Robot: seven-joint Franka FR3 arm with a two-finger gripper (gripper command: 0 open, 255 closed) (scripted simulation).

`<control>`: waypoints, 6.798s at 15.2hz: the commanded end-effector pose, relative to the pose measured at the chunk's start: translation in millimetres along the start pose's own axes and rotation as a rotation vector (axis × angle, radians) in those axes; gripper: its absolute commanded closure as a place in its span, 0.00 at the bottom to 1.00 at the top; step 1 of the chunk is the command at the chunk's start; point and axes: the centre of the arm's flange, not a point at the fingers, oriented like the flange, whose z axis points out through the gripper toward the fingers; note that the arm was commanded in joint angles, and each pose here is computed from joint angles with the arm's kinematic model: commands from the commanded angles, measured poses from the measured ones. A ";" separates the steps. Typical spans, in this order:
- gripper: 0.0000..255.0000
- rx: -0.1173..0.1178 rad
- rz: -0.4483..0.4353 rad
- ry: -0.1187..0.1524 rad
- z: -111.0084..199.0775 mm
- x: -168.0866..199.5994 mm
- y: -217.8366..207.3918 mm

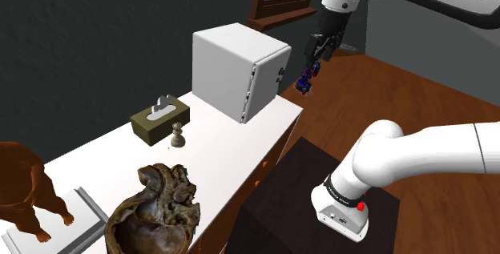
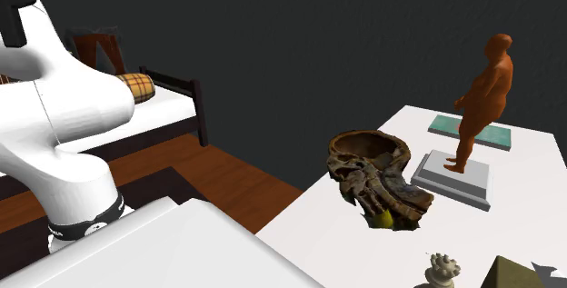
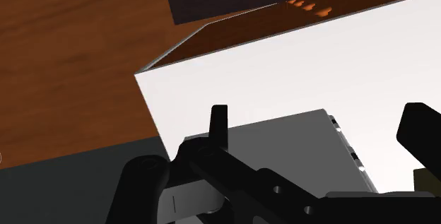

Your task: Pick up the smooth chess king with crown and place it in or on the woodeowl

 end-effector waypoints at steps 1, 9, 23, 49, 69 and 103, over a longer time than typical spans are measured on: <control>0.00 0.000 0.000 0.000 0.0 0.0 0.0; 0.00 0.020 -0.013 -0.035 42.7 56.7 -78.9; 0.00 0.054 -0.037 -0.095 118.2 149.6 -220.7; 0.00 0.095 -0.064 -0.166 246.1 241.4 -395.8; 1.00 0.095 -0.064 -0.166 225.1 240.7 -393.6; 1.00 0.095 -0.064 -0.166 70.0 169.0 -420.2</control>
